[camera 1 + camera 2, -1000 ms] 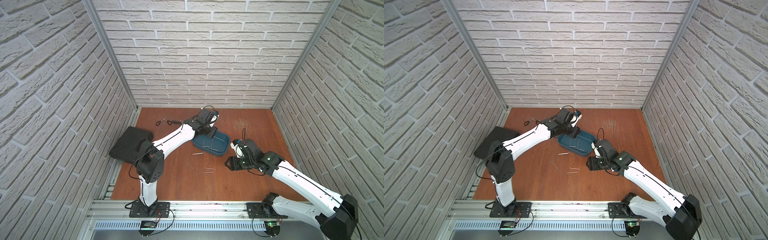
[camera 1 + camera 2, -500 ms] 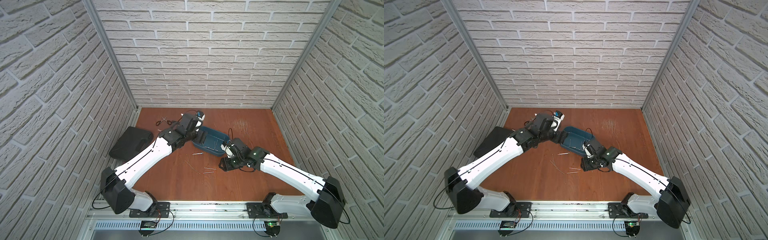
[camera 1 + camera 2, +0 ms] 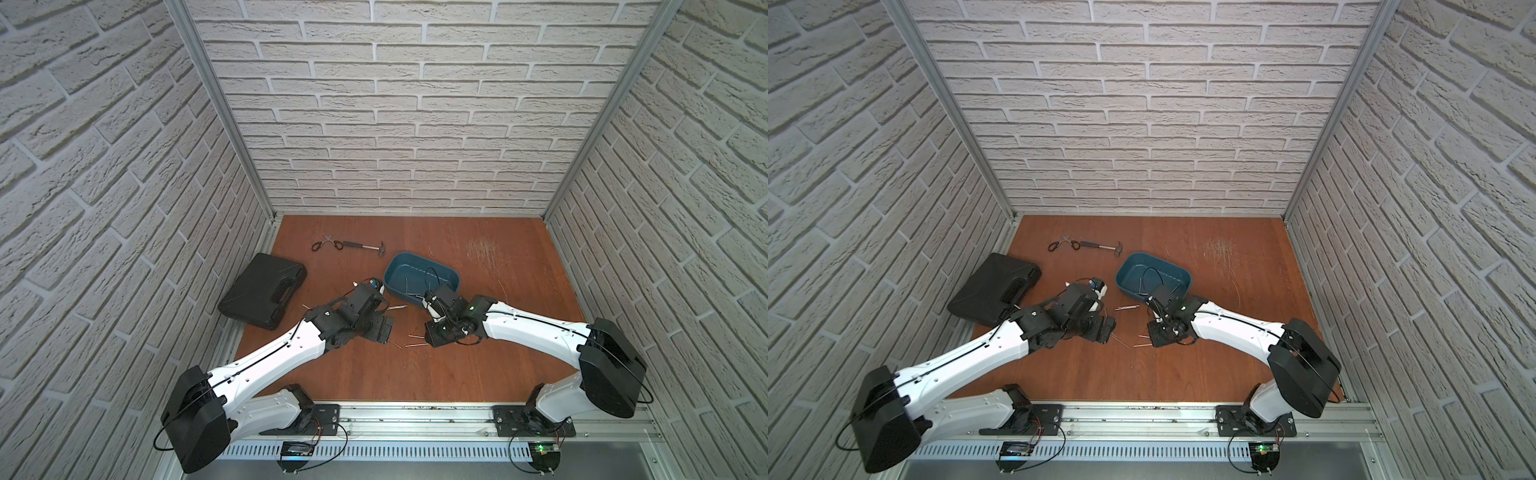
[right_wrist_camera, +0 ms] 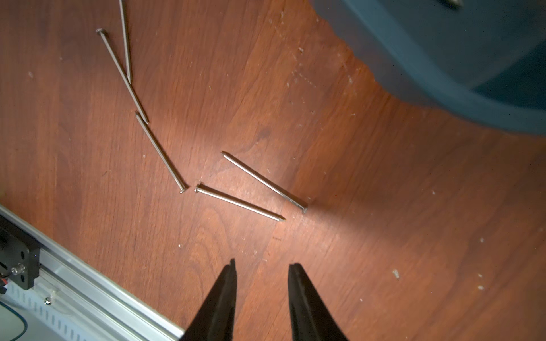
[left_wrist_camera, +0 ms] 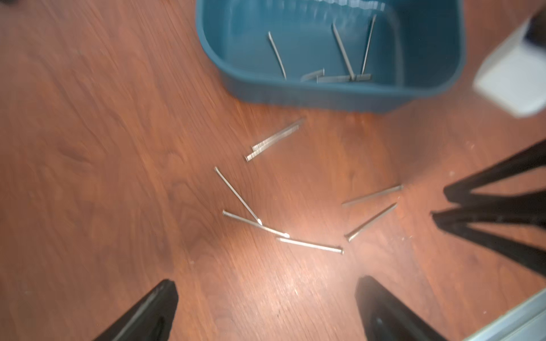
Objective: Put the nails on the desktop into the storage box
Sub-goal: Place the nail in the storage box, then pick up the nail from the center of the board.
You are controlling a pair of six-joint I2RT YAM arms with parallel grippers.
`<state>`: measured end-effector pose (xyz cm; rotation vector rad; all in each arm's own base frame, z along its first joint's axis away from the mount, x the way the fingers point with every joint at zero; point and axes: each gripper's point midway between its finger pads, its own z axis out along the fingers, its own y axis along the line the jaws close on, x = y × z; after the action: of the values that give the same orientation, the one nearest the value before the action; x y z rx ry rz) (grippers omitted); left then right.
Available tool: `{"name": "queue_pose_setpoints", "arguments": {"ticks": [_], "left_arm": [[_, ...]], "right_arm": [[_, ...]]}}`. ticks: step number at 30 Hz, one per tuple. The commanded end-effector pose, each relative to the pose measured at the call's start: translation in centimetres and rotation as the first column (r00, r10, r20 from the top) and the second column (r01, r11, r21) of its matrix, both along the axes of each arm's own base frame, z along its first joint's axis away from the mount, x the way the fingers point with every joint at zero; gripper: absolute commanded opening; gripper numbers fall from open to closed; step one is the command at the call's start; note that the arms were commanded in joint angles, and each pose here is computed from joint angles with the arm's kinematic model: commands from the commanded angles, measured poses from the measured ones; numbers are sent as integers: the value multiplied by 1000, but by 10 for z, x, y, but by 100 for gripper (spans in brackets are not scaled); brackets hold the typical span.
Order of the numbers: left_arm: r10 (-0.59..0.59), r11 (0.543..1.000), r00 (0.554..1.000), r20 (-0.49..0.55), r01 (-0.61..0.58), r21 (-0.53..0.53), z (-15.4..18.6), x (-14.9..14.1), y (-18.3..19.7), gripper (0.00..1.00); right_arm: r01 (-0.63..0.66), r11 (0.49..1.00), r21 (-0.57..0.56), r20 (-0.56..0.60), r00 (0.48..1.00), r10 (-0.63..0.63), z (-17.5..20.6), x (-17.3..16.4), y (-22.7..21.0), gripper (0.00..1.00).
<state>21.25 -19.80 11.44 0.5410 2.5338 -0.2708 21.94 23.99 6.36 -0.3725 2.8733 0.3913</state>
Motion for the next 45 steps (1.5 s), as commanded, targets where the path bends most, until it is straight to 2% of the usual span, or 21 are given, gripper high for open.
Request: {"name": "queue_pose_setpoints", "arguments": {"ticks": [1,9,23,45], "left_arm": [[26,1000,1000,-2,-26,-11,-14,-4,-9,98],[25,1000,999,-28,-25,-7,-35,-10,-20,98],[20,1000,1000,-2,-20,-24,-27,-10,-19,98],[10,1000,1000,-20,-10,-25,-33,-10,-23,98]], "right_arm": [[30,1000,4,28,999,-30,-6,7,4,29],[48,998,-48,14,999,-47,-24,7,-4,22],[87,992,-94,28,996,-84,-36,14,-14,22],[103,988,-115,9,995,-103,-52,21,-18,18]]}}
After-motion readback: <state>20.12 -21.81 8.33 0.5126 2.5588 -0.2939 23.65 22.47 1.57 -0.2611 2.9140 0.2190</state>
